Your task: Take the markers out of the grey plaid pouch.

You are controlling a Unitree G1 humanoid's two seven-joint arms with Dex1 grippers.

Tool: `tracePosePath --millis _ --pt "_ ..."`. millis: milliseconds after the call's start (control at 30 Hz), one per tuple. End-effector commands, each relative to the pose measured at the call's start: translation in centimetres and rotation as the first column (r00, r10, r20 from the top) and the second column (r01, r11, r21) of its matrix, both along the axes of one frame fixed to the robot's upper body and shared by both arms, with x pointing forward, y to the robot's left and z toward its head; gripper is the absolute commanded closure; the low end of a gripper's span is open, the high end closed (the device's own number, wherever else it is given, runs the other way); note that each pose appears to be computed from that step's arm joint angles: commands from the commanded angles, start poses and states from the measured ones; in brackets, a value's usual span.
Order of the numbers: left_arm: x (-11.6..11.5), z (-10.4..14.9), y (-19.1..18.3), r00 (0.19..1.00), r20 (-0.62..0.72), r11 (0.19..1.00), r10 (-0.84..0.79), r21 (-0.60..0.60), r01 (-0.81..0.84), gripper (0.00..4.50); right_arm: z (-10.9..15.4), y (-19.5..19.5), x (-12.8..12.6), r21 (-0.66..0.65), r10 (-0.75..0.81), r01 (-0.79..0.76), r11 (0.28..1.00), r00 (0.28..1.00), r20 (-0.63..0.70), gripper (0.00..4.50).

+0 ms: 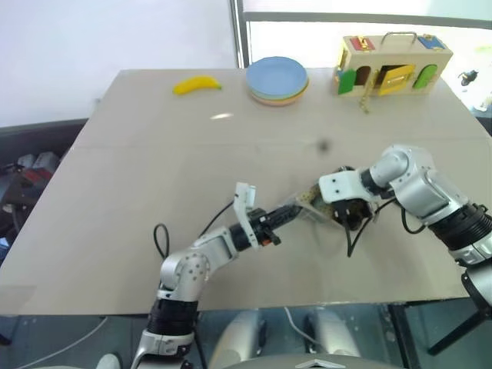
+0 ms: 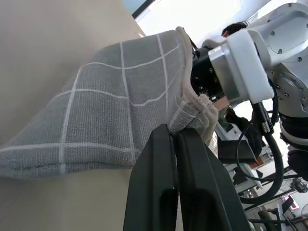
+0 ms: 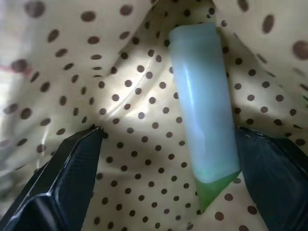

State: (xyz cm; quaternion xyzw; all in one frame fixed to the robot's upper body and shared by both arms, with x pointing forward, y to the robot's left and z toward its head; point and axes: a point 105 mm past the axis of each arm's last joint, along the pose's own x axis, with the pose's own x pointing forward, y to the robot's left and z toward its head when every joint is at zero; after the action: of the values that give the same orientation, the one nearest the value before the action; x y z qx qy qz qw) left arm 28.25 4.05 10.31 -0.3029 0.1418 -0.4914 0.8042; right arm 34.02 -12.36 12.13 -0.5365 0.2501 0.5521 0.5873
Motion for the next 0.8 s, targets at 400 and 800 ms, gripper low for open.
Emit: tracePosePath --millis 400,800 --pt "0.3 -0.3 0.7 0.998 0.025 0.999 0.049 0.015 -0.049 4.50 -0.3 -0.3 0.2 0.018 -0.014 0.014 1.000 1.000 -0.011 4.22" --pt "1.5 2.1 2.1 0.977 0.157 0.987 0.143 0.053 -0.153 4.50 6.7 -2.2 -1.7 0.244 -0.100 0.084 0.966 0.994 0.053 4.22"
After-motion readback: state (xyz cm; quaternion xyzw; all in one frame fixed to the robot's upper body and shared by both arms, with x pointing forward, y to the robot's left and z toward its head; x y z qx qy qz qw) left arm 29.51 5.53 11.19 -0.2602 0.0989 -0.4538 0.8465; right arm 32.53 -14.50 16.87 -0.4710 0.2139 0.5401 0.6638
